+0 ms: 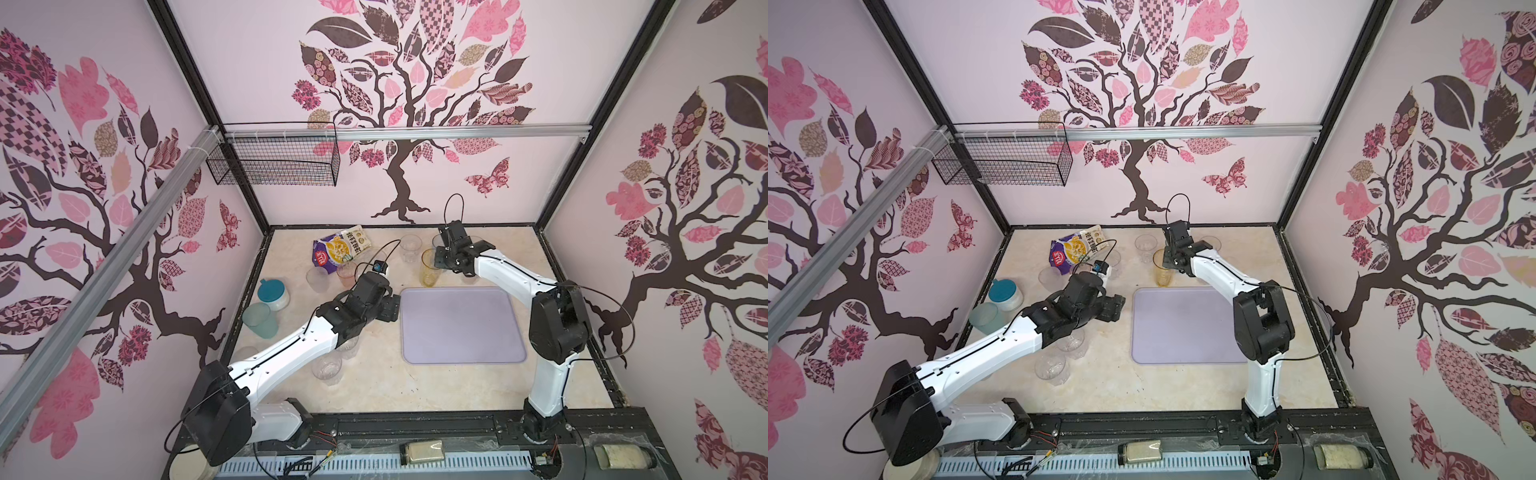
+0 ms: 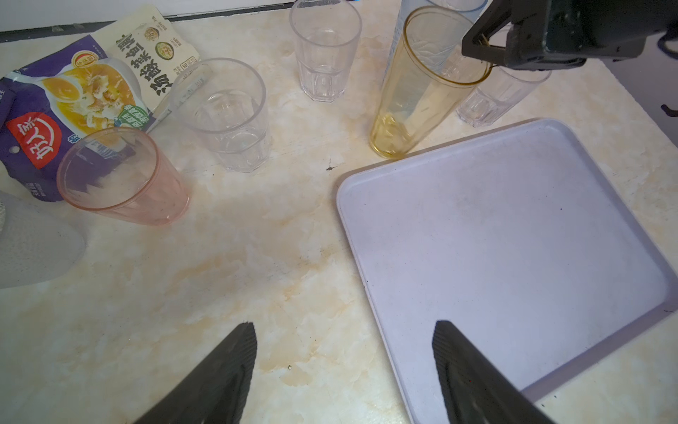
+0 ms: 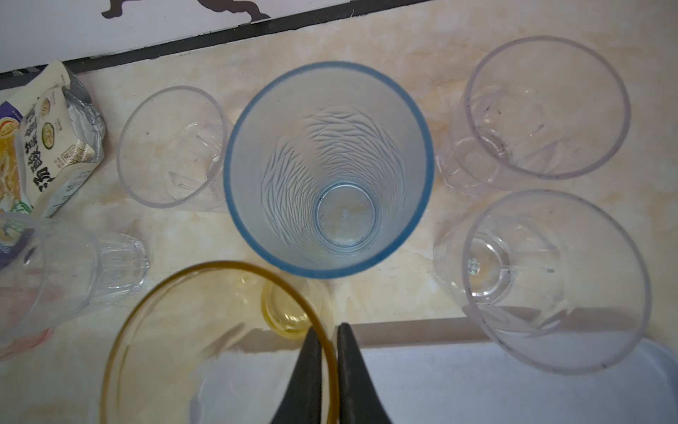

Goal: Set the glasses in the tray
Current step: 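Lower the right gripper onto the yellow glass rim and close it, then carry the yellow glass onto the tray corner nearest the glasses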

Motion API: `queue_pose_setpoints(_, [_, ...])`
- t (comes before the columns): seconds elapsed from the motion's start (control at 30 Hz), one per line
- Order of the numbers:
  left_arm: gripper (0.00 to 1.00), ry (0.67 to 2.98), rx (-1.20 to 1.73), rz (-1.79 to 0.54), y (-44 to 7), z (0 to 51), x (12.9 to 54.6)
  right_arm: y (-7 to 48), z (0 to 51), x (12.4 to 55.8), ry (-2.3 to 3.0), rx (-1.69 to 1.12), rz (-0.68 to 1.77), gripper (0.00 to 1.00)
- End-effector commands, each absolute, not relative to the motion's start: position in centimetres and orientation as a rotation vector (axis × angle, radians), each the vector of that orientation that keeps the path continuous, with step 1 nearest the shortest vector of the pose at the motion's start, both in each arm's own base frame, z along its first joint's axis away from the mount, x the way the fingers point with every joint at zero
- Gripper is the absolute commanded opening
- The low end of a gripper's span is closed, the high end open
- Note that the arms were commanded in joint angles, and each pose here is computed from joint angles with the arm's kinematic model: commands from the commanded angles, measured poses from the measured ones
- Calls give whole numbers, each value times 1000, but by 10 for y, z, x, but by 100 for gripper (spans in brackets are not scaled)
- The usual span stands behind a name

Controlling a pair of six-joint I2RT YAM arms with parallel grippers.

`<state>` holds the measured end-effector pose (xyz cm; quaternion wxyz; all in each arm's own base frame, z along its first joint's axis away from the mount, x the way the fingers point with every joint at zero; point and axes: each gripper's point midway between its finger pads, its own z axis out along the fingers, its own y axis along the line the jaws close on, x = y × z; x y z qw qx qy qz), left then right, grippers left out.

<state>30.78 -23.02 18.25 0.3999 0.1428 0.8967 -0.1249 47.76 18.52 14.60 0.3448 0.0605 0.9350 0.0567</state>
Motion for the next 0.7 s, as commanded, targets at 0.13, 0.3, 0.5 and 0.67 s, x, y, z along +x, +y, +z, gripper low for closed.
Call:
queue_pose_setpoints(0.13, [78,2228,347,-366,-233,195,305,191,171,477,2406,115,173,0])
queue_pose_setpoints(0.3, [78,2179,339,-344,-226,210,305,196,207,468,2364,97,259,0])
queue_pose_setpoints(0.5, [78,2112,334,-182,-195,233,313,208,259,444,2324,34,400,0])
queue_pose_setpoints(0.67, [78,2083,257,-128,-161,252,320,216,254,410,2453,-106,375,0])
